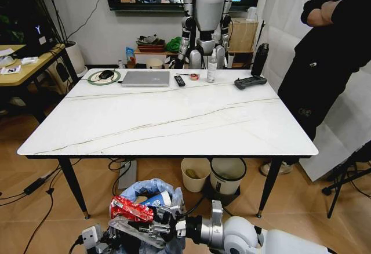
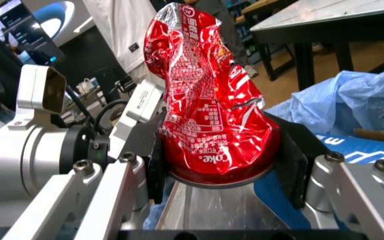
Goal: Pick up the trash bin and place the trash from the table into it.
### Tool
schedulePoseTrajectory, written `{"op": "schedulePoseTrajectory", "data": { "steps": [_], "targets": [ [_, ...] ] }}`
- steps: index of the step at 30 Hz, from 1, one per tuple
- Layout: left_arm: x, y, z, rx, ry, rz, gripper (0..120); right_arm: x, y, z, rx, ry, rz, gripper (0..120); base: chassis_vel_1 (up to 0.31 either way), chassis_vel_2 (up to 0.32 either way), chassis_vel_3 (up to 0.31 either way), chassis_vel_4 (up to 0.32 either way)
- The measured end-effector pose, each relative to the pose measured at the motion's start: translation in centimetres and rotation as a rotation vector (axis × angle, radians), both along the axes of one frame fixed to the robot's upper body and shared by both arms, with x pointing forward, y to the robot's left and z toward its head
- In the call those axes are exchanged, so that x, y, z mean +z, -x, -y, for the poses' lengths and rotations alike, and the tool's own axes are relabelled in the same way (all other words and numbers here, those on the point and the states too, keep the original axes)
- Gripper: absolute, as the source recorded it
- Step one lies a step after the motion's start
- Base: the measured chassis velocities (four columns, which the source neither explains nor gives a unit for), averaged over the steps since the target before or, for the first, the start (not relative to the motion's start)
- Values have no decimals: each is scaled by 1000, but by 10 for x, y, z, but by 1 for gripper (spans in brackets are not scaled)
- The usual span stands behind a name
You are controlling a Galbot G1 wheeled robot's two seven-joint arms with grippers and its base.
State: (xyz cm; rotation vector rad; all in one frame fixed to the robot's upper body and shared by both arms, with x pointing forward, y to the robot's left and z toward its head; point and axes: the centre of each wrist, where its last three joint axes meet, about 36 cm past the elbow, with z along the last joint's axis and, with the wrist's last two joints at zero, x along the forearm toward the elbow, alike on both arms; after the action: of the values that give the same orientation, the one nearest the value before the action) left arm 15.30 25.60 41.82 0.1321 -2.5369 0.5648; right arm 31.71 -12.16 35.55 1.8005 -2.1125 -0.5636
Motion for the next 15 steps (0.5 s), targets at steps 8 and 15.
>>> {"op": "schedulePoseTrajectory", "data": {
  "steps": [8,15],
  "targets": [
    [1,-4,-3,-2,-9,12,0,6,-1,6,-5,0,27,44,0,0,0,0],
    [1,-5,-3,3,-8,12,0,12,1,8,-3,-4,36,44,0,0,0,0]
  ]
}}
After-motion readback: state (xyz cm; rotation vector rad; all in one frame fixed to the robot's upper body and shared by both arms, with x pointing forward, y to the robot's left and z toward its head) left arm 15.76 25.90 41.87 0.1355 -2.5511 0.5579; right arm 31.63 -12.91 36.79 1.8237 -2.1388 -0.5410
